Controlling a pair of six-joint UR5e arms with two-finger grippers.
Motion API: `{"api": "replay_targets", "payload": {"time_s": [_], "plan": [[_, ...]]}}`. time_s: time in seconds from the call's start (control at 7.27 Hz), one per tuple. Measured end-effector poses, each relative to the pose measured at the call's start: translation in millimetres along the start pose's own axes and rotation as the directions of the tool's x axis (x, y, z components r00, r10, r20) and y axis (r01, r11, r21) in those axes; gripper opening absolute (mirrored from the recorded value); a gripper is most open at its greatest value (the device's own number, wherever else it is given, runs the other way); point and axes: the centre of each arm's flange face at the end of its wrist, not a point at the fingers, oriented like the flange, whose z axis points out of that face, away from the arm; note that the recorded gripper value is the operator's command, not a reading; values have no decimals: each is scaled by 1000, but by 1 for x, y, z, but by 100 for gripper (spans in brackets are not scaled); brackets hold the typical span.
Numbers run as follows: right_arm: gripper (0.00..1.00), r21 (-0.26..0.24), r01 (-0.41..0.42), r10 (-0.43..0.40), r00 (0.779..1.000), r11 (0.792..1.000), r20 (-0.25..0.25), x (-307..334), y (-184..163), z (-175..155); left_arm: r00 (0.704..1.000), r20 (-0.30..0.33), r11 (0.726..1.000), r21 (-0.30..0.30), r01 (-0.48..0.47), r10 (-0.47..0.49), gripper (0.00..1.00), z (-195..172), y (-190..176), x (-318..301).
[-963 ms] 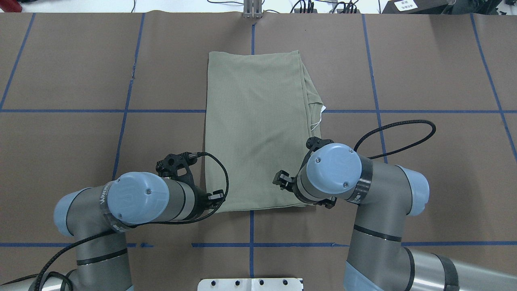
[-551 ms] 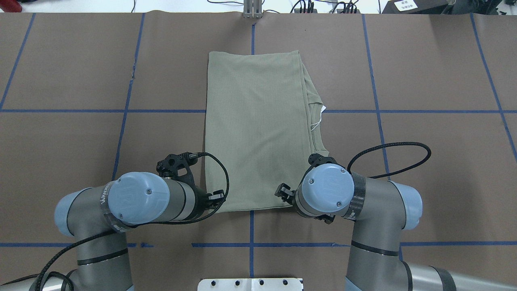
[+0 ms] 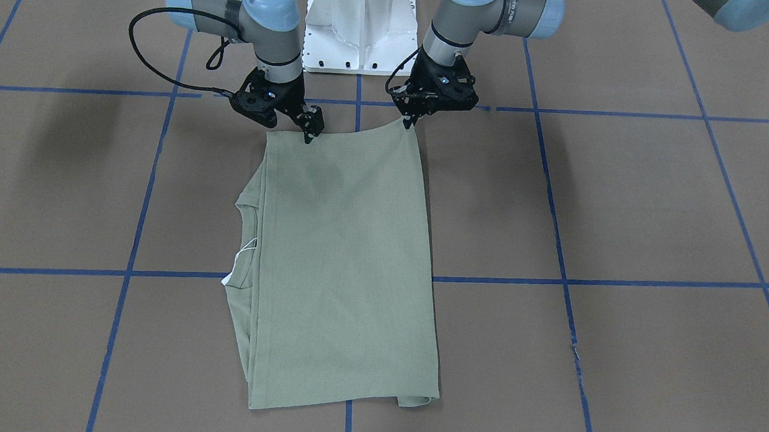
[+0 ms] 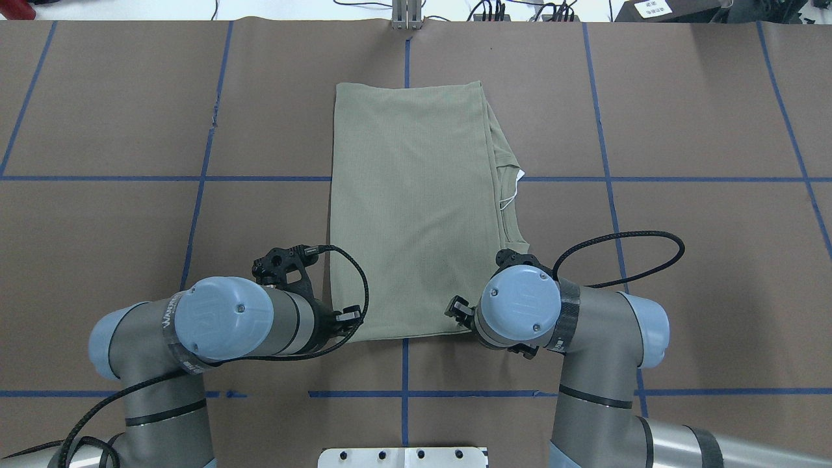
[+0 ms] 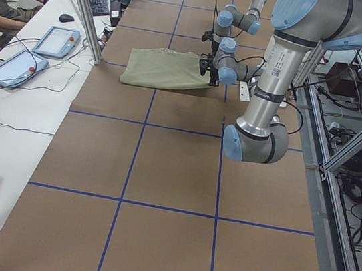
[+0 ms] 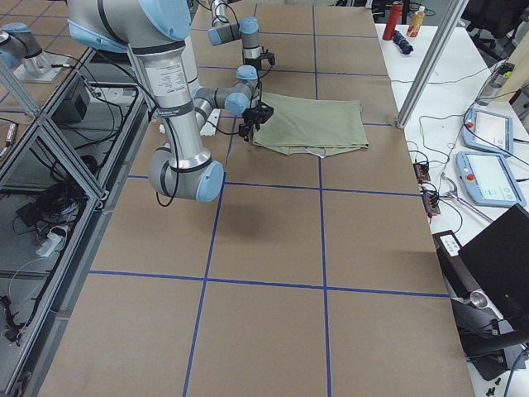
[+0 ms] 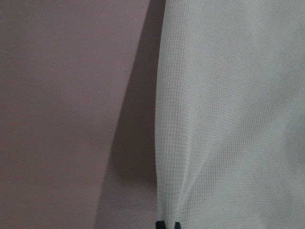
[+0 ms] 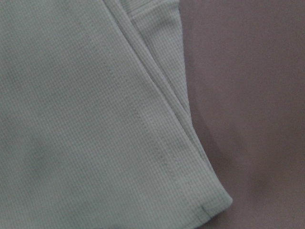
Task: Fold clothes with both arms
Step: 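Grasp the near hem corners with the left and right grippers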
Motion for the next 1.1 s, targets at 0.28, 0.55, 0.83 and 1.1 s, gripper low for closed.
{"api": "replay_targets", "payload": {"time_s": [0.28, 0.55, 0.83, 1.1], "plan": [[100, 2, 1, -1, 1000, 1000, -2, -4, 0, 2, 1000, 1, 1000, 0, 0, 0, 0, 0, 0, 0], [100, 3, 4, -4, 1000, 1000, 5, -8, 1, 1, 1000, 2, 1000, 0, 0, 0, 0, 1, 0, 0], [100, 1, 5, -5, 1000, 1000, 16, -13, 2, 0, 1000, 2, 1000, 0, 0, 0, 0, 1, 0, 0], [100, -5, 4, -4, 999, 1000, 40, -16, 0, 12, 1000, 2, 1000, 0, 0, 0, 0, 1, 0, -1]]}}
